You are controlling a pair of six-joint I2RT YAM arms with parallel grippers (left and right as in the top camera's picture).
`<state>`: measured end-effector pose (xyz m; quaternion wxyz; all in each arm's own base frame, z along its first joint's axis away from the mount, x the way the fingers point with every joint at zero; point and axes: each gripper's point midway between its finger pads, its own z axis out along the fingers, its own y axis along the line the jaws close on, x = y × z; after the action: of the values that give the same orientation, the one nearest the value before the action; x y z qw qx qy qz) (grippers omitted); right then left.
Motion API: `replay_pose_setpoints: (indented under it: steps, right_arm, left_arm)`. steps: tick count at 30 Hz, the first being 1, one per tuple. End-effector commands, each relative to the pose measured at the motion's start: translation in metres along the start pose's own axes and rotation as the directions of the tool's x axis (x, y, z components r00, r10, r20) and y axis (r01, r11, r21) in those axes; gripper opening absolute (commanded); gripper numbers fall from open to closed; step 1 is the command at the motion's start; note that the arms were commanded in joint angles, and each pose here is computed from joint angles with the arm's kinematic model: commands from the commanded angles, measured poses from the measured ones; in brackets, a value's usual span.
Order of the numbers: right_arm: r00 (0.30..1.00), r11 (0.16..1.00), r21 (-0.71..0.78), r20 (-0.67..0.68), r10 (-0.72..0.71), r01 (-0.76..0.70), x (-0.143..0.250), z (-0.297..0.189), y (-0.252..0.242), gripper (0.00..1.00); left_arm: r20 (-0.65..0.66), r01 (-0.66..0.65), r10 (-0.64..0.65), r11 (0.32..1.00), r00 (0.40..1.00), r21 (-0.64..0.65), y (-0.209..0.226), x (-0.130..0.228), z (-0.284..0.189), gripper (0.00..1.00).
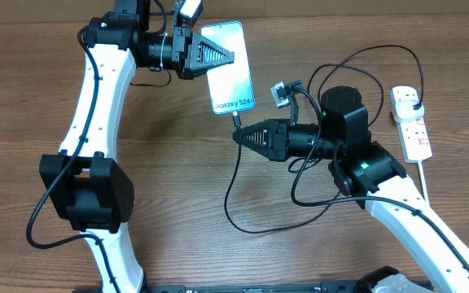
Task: Plug charger to phone and switch on socket
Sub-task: 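Hold the plug in the port while the left gripper holds the phone, then lower the phone with the left gripper flat onto the table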
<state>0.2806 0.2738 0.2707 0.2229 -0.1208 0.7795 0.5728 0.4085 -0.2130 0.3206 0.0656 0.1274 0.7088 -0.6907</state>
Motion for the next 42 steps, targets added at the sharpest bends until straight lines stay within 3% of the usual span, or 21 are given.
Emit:
replay_pose_setpoints:
  steps: [1, 42]
  right_arm:
    - [0.999, 0.999, 0.043, 0.040, 0.012, -0.014, -0.010, -0.006, -0.014, 0.04]
    - [0.997, 0.999, -0.006, 0.071, -0.041, 0.041, -0.018, -0.001, 0.004, 0.04]
  left_arm:
    - [-0.012, -0.045, 0.046, 0.998, 0.999, 0.054, -0.024, 0.006, 0.003, 0.04]
    - [-0.048, -0.049, 0.051, 0.997, 0.998, 0.053, -0.025, 0.012, 0.019, 0.04]
